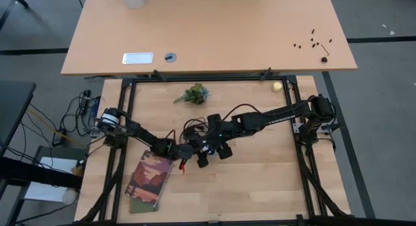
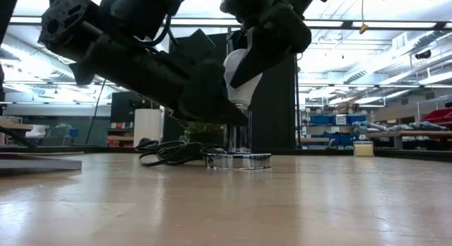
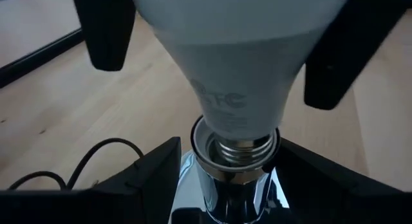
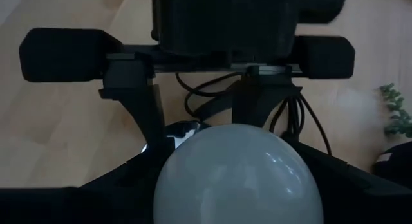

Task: Screw lightbulb
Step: Insert the white lightbulb into the lamp socket

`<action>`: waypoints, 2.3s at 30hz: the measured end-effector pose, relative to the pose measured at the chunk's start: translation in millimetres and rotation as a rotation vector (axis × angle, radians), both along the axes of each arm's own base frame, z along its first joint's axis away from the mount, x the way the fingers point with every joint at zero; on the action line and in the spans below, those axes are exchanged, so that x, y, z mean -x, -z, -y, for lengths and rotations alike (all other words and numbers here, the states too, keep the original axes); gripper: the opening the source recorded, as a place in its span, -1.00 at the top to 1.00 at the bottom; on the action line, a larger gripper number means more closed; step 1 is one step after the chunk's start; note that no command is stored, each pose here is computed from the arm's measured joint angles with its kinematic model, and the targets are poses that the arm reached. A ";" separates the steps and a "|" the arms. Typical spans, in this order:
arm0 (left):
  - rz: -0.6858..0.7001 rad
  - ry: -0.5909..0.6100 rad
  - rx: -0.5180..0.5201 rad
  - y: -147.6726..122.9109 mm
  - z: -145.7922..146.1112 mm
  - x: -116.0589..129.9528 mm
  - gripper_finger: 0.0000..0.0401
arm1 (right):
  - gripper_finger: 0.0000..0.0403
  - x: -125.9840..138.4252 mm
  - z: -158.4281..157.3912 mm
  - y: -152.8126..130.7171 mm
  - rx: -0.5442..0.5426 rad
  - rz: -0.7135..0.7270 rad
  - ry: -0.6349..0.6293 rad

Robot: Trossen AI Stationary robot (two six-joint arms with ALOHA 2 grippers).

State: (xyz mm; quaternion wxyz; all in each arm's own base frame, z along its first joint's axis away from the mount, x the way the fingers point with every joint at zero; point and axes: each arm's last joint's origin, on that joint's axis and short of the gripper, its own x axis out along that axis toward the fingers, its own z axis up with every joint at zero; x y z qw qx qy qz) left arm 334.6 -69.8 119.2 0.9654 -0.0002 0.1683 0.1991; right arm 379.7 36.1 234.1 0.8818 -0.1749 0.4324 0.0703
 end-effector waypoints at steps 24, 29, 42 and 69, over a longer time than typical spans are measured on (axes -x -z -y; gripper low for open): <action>0.013 0.004 0.065 0.6 -2.0 -0.5 0.03 | -0.40 0.0 2.1 18.9 0.065 -0.100 0.039; 0.013 0.007 0.062 0.4 -1.9 -0.6 0.03 | -0.40 0.1 2.1 19.0 0.067 -0.102 0.035; -0.025 0.118 0.011 0.2 -2.1 -2.0 0.04 | -0.34 -1.0 5.6 18.4 -0.027 -0.116 -0.027; -0.014 0.246 -0.051 -6.2 -13.8 -11.7 0.04 | -0.38 -16.5 0.1 6.3 -0.027 -0.282 -0.012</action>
